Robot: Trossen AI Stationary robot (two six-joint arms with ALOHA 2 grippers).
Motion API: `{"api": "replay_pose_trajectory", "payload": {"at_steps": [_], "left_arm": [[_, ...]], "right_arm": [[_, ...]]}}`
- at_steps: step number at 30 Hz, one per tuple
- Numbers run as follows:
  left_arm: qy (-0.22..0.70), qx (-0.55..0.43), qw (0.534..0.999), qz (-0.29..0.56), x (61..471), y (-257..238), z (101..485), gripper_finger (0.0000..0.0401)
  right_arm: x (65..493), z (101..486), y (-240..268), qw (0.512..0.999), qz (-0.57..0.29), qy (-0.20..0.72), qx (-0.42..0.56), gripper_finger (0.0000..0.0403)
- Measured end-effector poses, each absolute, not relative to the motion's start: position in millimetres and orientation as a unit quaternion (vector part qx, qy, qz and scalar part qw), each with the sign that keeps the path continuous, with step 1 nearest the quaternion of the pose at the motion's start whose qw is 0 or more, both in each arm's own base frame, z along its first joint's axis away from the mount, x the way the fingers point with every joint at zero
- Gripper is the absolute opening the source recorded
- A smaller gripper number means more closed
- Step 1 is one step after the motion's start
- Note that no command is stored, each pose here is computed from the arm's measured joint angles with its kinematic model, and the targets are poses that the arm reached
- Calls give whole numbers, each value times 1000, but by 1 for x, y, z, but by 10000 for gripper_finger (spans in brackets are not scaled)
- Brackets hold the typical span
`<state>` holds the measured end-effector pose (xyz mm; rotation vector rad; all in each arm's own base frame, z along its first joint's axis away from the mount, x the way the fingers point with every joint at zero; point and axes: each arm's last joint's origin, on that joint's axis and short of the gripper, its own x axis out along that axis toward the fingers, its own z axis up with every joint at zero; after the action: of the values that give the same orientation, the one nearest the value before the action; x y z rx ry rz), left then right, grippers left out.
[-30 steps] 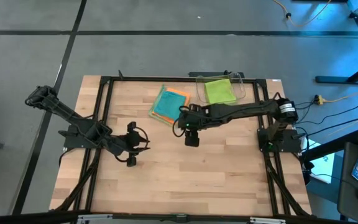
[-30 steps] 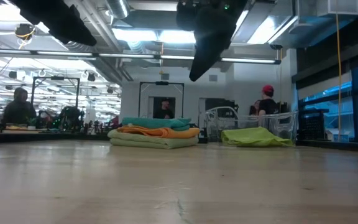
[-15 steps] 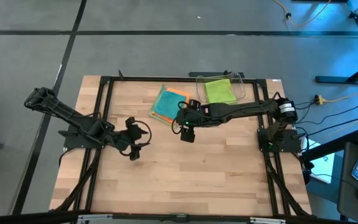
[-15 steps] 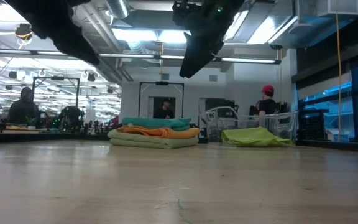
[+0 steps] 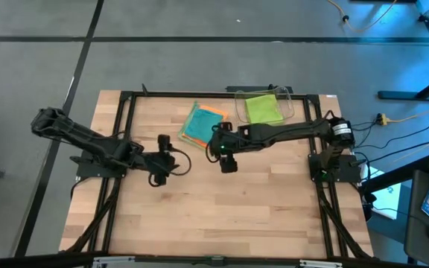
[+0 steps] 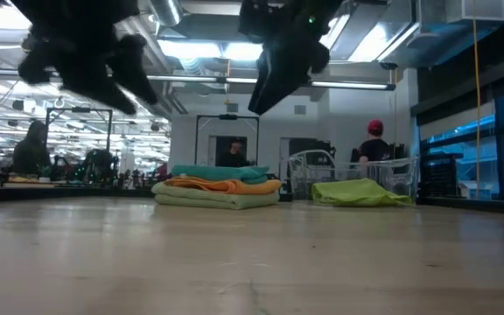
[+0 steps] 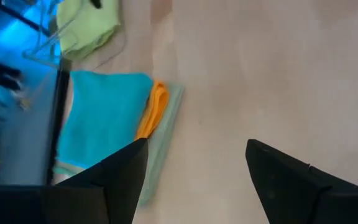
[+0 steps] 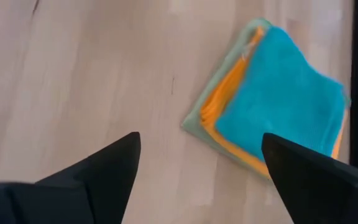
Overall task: Fold microfiber towels
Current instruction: Put the pile of microfiber towels into the transparent bin
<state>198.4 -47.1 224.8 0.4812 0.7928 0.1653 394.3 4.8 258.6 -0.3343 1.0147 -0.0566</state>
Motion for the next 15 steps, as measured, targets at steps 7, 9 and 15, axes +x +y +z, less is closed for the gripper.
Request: {"api": "replay_pose_trajectory", "payload": {"at_steps": [7,9,15], "left_arm": [[465,349,804,126,219,-22,198,265],[485,358,786,137,226,-13,189,265],[532,373,747,141,240,16,168,265]], "right_arm": [[408,228,1,825,24,508,-246,336],[414,219,-3,818,0,512,-263,336],[423,201,-22,796,-44,526,-296,336]]}}
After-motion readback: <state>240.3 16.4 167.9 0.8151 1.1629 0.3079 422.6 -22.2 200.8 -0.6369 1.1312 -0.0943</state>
